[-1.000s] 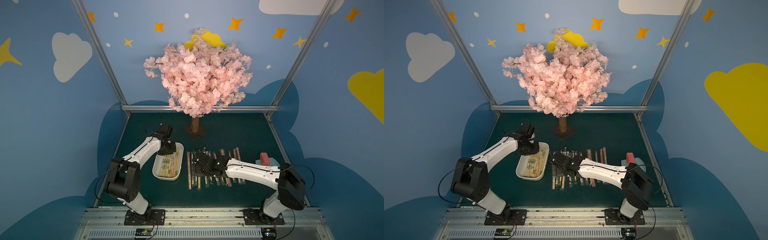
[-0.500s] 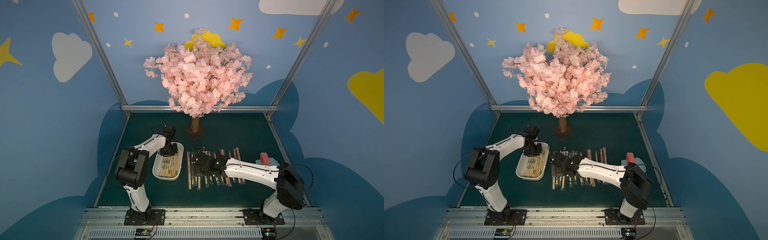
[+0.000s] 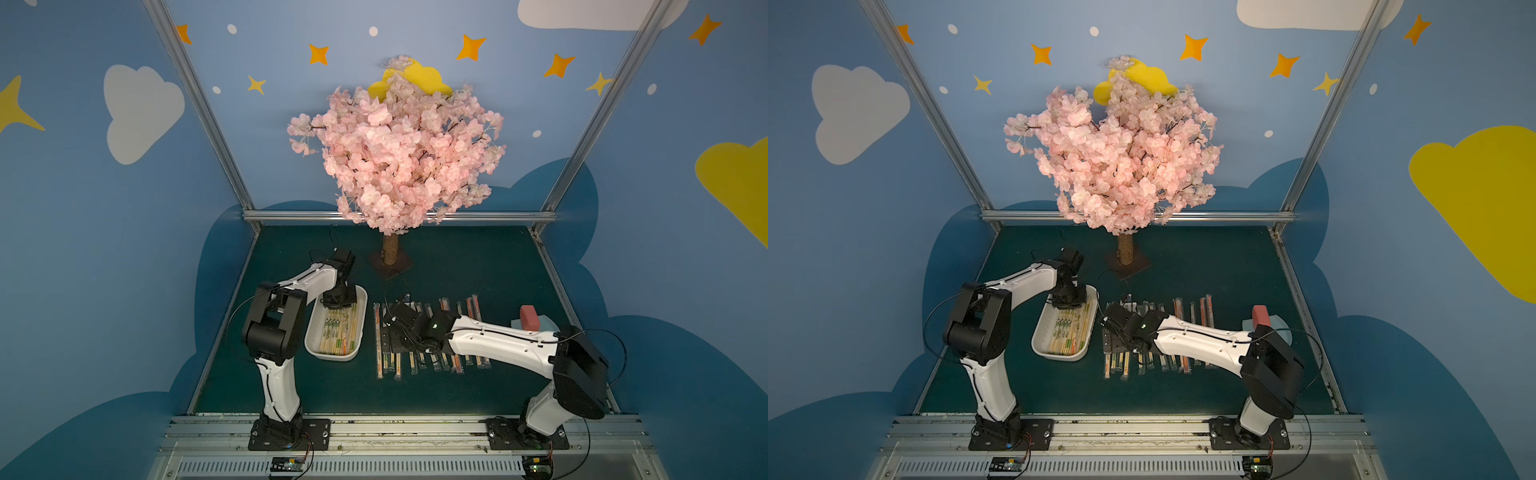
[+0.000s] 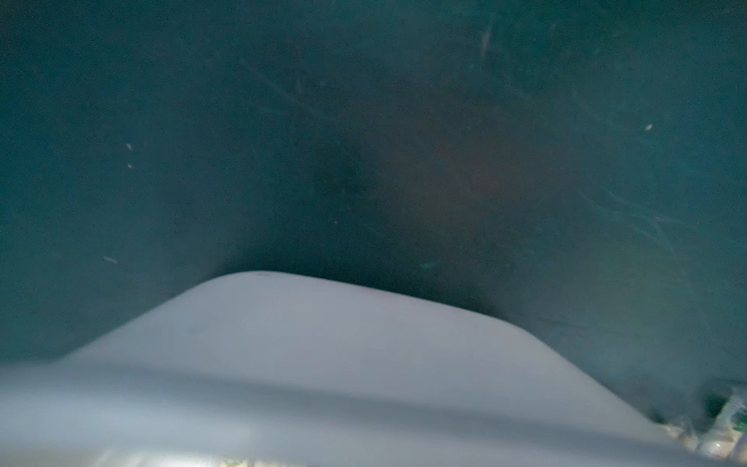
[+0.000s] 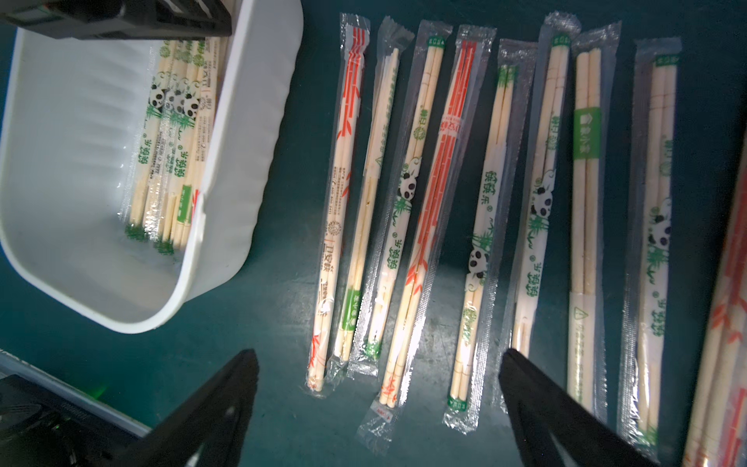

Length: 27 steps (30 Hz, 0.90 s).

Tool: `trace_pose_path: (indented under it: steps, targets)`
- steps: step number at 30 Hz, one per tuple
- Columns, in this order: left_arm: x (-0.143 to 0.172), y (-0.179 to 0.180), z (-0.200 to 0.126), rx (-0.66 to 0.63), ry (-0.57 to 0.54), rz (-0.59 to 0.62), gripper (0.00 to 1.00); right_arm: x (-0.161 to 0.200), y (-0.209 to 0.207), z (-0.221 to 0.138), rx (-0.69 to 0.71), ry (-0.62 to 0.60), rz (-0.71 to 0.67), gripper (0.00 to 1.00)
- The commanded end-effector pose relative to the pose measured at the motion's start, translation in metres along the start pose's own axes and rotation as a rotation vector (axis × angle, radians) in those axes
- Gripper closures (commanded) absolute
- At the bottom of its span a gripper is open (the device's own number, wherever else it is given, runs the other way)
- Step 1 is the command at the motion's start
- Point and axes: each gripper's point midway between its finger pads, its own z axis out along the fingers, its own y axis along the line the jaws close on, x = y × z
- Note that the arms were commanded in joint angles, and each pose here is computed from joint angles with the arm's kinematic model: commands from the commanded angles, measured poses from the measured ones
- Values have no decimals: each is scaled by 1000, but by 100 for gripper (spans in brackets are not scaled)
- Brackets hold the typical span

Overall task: Take the paired disposable chopsticks out of the storage box
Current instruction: Pick up the paired disposable chopsticks from the storage box.

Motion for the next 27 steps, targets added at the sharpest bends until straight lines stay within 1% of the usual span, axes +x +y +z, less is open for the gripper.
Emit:
trace_pose_path:
  steps: [1, 5, 11, 15, 27]
  targets:
    - [-3, 3, -1, -32, 0, 13, 82, 0, 2, -4, 3, -1, -11, 4]
    - [-2, 4, 0, -35, 4, 15, 87, 0, 2, -5, 3, -2, -10, 4]
    - [0, 1, -7, -12, 0, 18, 94, 0, 1, -4, 4, -2, -11, 4]
    - [-1, 0, -15, -2, -9, 21, 96, -1, 2, -5, 2, -3, -11, 4]
    - [-12, 2, -49, 13, -67, 34, 96, -1, 3, -4, 0, -1, -12, 4]
